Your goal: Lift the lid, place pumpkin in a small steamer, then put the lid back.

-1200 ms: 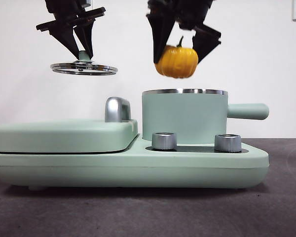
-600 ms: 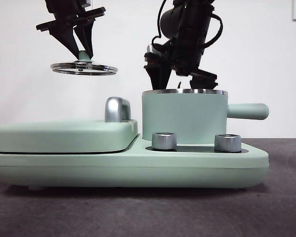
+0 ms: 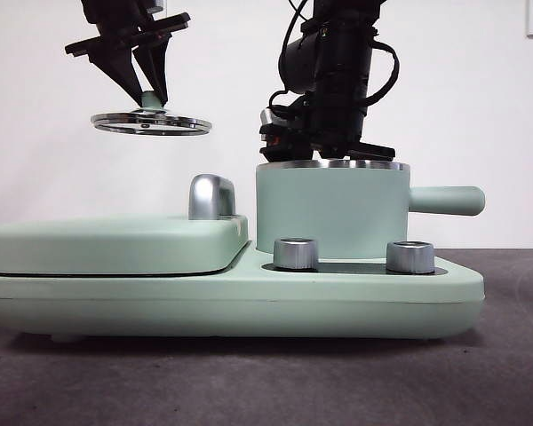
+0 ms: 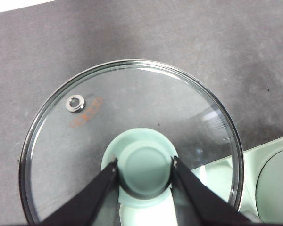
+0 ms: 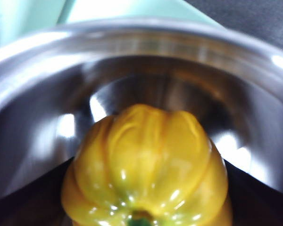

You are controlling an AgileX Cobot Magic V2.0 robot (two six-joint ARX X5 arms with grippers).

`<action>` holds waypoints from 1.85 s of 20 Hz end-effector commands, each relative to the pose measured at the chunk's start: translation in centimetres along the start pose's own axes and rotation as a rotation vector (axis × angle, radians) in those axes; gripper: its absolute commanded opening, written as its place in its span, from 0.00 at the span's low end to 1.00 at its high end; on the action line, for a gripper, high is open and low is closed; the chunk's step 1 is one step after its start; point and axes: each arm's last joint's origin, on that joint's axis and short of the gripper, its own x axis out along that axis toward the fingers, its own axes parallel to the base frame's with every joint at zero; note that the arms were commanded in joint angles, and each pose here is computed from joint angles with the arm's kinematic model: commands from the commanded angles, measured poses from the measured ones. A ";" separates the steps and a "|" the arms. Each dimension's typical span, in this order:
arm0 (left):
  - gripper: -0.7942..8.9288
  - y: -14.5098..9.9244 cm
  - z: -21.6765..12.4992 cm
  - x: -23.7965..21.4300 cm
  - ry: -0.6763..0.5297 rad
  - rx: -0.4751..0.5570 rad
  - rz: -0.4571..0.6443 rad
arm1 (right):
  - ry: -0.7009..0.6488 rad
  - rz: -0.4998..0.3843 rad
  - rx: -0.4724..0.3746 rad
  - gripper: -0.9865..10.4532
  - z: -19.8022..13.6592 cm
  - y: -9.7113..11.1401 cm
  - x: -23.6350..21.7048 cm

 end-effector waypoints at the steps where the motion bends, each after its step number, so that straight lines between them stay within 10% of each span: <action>1: 0.14 -0.3 0.6 -0.9 -0.062 0.006 -0.007 | 0.049 0.002 0.022 0.51 0.0 0.2 0.7; 11: 0.14 -0.3 0.4 -0.9 -0.045 -0.008 -0.008 | -0.145 -0.019 0.008 0.61 -1.7 0.8 -7.9; 19: 0.14 -1.7 0.1 -0.8 -0.011 0.000 -0.124 | -0.462 -0.060 -0.033 0.61 -12.6 1.5 -21.3; 37: 0.10 -17.4 -2.6 -1.3 0.094 0.249 -0.350 | -0.726 -0.021 0.002 0.61 -38.6 0.4 -21.6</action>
